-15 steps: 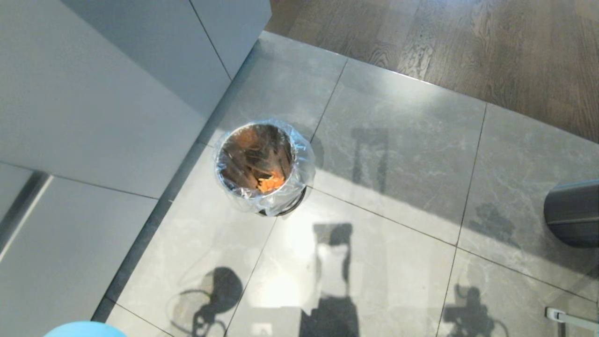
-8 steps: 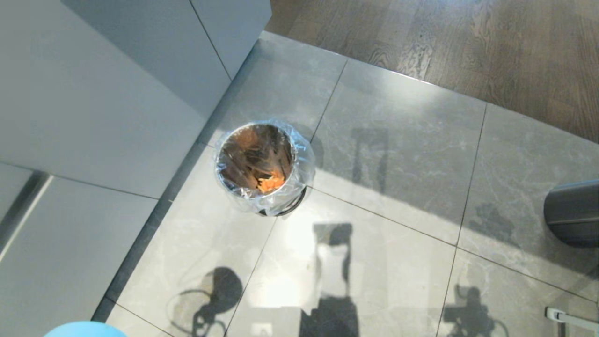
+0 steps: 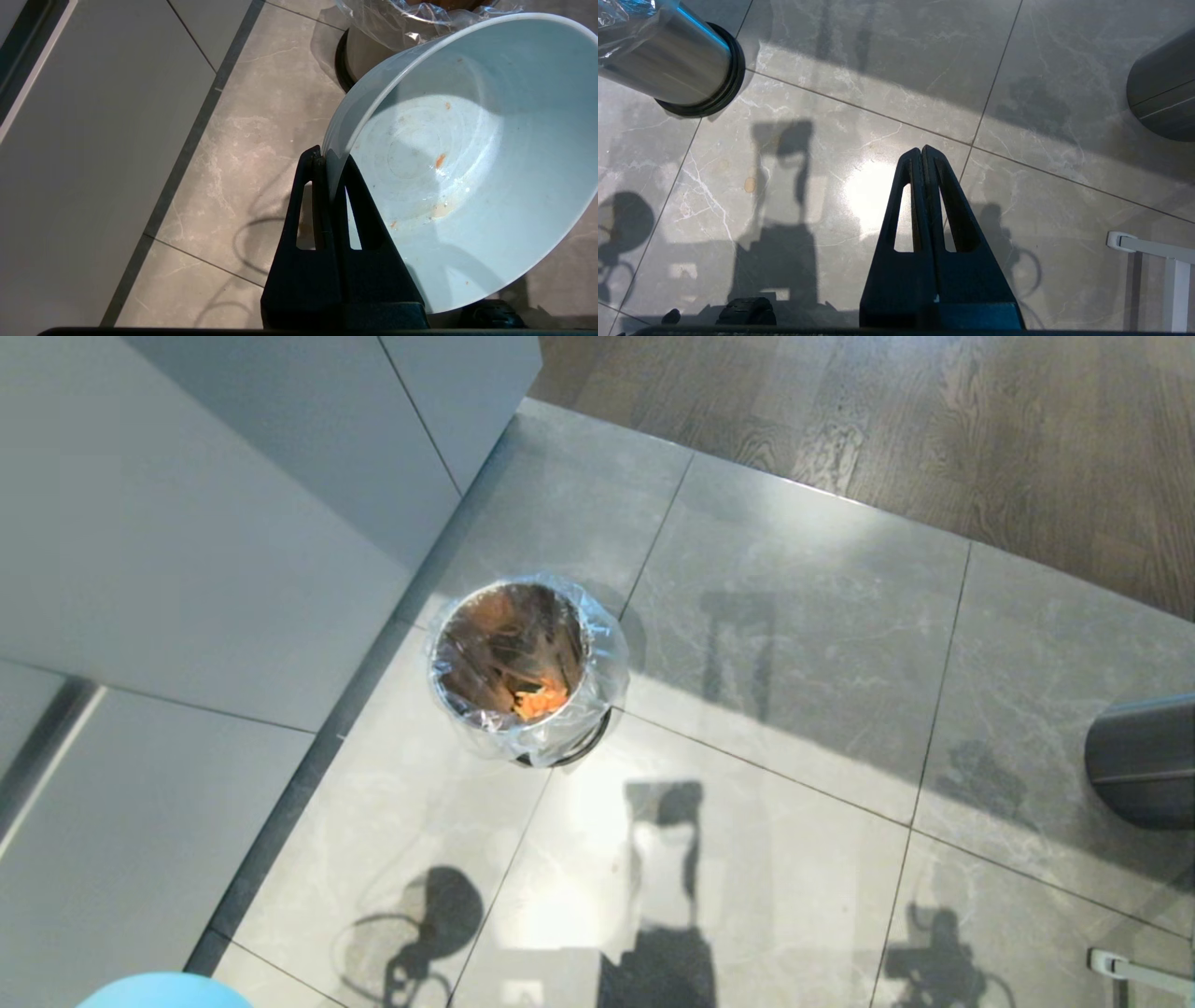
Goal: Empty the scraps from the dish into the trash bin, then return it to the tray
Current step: Put the bowl back to the table
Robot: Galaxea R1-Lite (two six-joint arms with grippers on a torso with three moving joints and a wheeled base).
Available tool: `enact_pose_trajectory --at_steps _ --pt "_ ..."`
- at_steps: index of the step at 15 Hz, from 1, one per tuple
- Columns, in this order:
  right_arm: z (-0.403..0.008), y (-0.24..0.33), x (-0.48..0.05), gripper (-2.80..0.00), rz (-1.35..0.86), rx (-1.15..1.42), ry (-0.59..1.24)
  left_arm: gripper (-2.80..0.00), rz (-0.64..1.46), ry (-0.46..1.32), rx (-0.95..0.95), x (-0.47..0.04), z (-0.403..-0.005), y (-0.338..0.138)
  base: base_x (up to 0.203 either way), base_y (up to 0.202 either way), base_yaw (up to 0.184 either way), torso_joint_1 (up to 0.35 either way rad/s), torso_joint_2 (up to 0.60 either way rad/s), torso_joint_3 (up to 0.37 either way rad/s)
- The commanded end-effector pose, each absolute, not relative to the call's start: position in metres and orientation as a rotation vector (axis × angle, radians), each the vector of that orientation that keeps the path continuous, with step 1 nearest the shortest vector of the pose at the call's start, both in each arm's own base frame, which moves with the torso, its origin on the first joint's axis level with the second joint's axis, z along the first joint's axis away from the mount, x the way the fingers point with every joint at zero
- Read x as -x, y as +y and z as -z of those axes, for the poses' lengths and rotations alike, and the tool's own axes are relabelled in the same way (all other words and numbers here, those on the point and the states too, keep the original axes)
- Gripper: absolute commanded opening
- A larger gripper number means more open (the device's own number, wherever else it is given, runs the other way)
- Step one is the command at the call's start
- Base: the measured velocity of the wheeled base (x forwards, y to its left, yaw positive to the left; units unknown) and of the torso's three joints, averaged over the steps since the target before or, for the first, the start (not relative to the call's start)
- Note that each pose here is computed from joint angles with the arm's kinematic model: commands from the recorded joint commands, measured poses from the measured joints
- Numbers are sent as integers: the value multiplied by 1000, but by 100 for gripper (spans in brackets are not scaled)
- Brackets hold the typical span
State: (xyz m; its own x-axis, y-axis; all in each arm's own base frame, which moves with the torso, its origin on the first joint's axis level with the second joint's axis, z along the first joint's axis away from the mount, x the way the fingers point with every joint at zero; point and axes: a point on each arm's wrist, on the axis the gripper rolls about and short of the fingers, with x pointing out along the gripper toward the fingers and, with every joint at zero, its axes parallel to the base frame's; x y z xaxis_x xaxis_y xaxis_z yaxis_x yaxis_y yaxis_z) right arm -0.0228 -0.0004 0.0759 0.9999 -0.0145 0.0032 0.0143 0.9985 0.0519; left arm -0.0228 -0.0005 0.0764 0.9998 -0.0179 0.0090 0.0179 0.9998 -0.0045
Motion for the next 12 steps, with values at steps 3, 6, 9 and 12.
enact_pose_trajectory --at_steps 3,6,9,12 --pt "-76 0 23 -280 14 -52 -4 -280 18 -8 6 23 -76 -1 0 0 0 0 0 0" --pt "-76 0 23 -280 14 -52 -4 -280 17 -8 8 23 -76 -1 0 0 0 0 0 0" --pt "-76 0 23 -280 14 -52 -4 -280 17 -8 8 23 -76 -1 0 0 0 3 5 119" --pt "-76 0 23 -280 14 -52 -5 -280 13 -8 14 23 -76 0 0 0 0 4 2 190"
